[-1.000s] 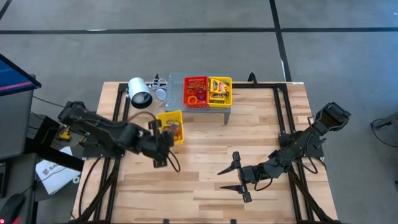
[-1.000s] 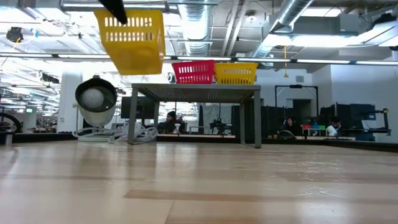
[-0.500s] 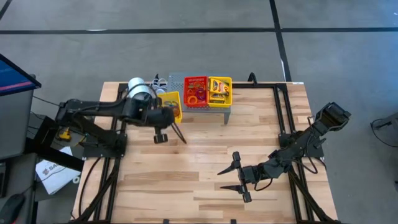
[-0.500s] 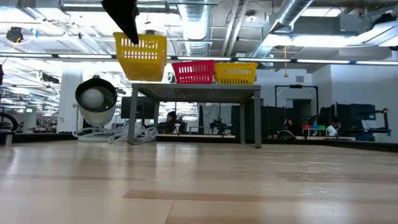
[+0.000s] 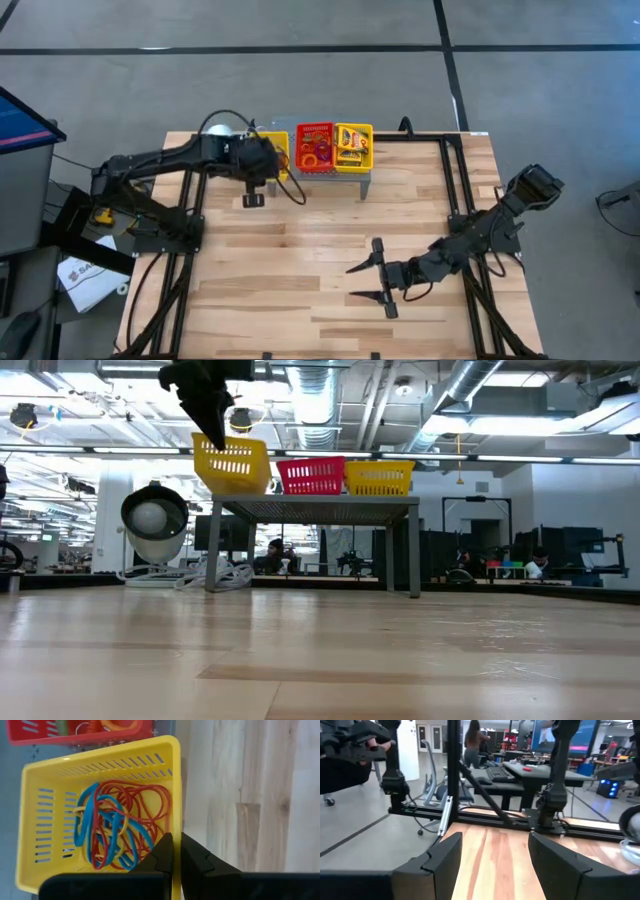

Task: Pick & Place Office Desk Supplies
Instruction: Put the yellow bin on the shelf

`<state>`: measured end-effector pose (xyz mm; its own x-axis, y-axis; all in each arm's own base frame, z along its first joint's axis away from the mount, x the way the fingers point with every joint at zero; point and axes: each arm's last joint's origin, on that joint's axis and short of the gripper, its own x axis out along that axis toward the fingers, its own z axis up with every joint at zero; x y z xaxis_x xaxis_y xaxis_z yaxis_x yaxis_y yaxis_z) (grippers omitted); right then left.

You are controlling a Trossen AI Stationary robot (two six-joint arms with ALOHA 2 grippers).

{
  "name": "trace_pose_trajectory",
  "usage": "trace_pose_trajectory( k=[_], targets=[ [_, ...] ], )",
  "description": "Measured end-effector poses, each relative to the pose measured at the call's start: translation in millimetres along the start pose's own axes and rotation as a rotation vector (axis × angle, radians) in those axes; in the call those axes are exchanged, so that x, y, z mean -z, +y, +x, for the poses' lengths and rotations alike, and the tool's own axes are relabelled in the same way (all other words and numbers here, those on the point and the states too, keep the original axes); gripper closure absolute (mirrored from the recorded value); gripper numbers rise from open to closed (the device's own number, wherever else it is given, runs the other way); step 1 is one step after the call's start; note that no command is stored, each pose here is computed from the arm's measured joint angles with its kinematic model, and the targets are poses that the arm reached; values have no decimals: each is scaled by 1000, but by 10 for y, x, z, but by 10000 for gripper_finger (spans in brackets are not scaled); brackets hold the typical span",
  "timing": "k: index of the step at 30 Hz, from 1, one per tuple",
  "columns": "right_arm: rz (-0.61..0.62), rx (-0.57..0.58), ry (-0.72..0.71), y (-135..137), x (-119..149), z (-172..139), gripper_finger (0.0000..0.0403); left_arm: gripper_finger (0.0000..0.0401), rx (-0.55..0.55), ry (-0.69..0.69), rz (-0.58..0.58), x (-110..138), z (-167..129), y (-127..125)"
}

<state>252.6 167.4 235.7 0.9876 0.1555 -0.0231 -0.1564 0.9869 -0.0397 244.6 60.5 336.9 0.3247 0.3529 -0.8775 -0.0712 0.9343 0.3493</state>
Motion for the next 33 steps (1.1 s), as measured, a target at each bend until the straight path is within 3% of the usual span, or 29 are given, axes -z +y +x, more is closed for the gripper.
trace_pose_trajectory(
  k=[8, 17, 26, 33],
  targets=[
    [-3, 29, -2, -229, -7, 92, 179, 396, -21, 8, 45, 46, 57, 201],
    [-20, -3, -78, -451, -258, 7, 179, 396, 9, -11, 78, 10, 201, 329],
    [-45, 32, -35, -607, -354, -96, 179, 395, 22, 19, 106, -66, 441, 402],
    [-50, 43, -14, -639, -335, -91, 179, 390, 15, 4, 112, -77, 452, 429]
  ],
)
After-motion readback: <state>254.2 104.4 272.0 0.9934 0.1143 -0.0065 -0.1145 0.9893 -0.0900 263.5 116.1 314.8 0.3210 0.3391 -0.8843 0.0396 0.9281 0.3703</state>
